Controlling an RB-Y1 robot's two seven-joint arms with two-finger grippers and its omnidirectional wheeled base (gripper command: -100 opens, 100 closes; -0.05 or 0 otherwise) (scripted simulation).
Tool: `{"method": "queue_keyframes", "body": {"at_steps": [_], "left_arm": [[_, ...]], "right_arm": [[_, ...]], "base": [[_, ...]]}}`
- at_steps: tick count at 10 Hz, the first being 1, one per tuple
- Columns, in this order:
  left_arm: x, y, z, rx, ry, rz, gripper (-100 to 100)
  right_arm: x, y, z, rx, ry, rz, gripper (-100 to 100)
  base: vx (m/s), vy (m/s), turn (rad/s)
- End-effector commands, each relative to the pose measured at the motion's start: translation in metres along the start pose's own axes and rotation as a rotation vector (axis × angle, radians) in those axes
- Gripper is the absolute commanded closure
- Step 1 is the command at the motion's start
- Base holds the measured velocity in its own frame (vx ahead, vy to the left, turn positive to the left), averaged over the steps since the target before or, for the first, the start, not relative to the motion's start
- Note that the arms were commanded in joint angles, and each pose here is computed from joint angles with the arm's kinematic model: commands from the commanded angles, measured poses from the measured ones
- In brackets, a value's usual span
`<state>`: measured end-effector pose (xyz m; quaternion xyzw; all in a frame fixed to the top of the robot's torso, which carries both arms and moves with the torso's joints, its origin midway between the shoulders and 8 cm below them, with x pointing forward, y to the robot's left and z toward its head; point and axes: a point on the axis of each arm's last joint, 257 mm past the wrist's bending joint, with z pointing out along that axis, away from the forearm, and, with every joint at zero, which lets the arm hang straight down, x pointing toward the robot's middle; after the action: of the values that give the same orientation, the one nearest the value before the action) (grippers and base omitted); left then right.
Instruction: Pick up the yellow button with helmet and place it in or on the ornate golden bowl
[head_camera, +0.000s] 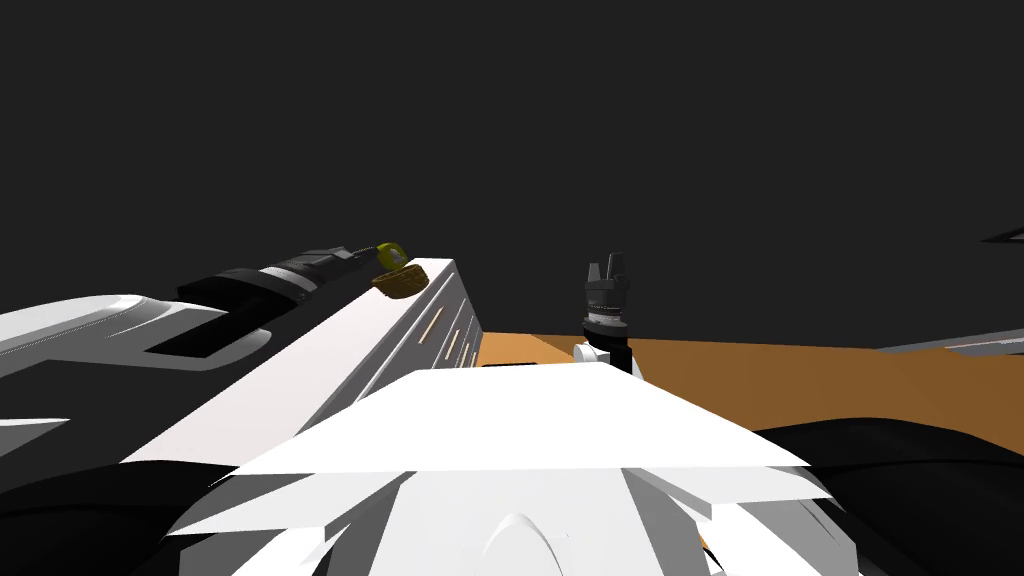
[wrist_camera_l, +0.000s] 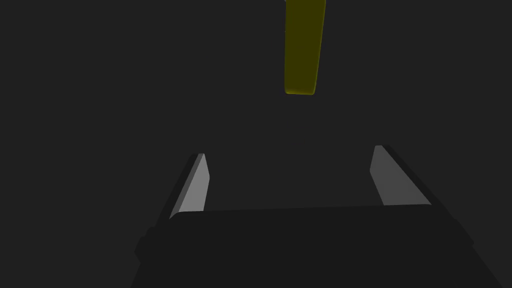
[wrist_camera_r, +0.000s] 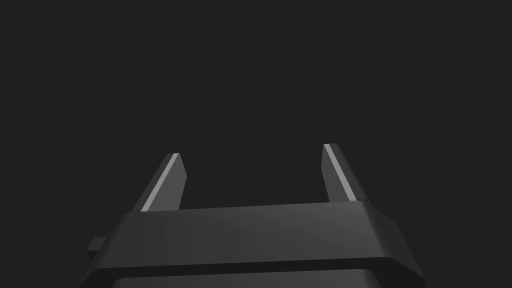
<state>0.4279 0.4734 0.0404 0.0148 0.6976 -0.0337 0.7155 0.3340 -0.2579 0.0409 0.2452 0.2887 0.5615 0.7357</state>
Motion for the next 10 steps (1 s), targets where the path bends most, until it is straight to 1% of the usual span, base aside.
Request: {"method": "queue_keyframes", "body": {"at_steps": [1, 3, 4, 7, 8, 9, 10], "left_arm": [[-0.011, -0.003, 0.002, 0.023, 0.000, -0.002, -100], [-0.022, -0.007, 0.004, 0.046, 0.001, -0.003, -100], [-0.032, -0.013, 0.006, 0.071, 0.003, -0.004, -100], [-0.047, -0.022, 0.010, 0.111, 0.007, -0.007, -100], [-0.043, -0.020, 0.010, 0.101, 0.006, -0.005, -100], [-0.044, -0.021, 0.010, 0.103, 0.006, -0.007, 0], [-0.044, -0.021, 0.010, 0.103, 0.006, -0.006, 0]], "right_arm": [[0.000, 0.000, 0.000, 0.000, 0.000, 0.000, 0], [0.000, 0.000, 0.000, 0.000, 0.000, 0.000, 0], [0.000, 0.000, 0.000, 0.000, 0.000, 0.000, 0], [0.000, 0.000, 0.000, 0.000, 0.000, 0.000, 0], [0.000, 0.000, 0.000, 0.000, 0.000, 0.000, 0], [0.000, 0.000, 0.000, 0.000, 0.000, 0.000, 0], [0.000, 0.000, 0.000, 0.000, 0.000, 0.000, 0]], "base": [[0.068, -0.036, 0.168], [0.059, -0.033, 0.109], [0.062, -0.038, 0.184], [0.071, -0.041, 0.139], [0.028, -0.016, 0.023], [0.005, -0.003, -0.004], [0.000, 0.000, 0.000]]}}
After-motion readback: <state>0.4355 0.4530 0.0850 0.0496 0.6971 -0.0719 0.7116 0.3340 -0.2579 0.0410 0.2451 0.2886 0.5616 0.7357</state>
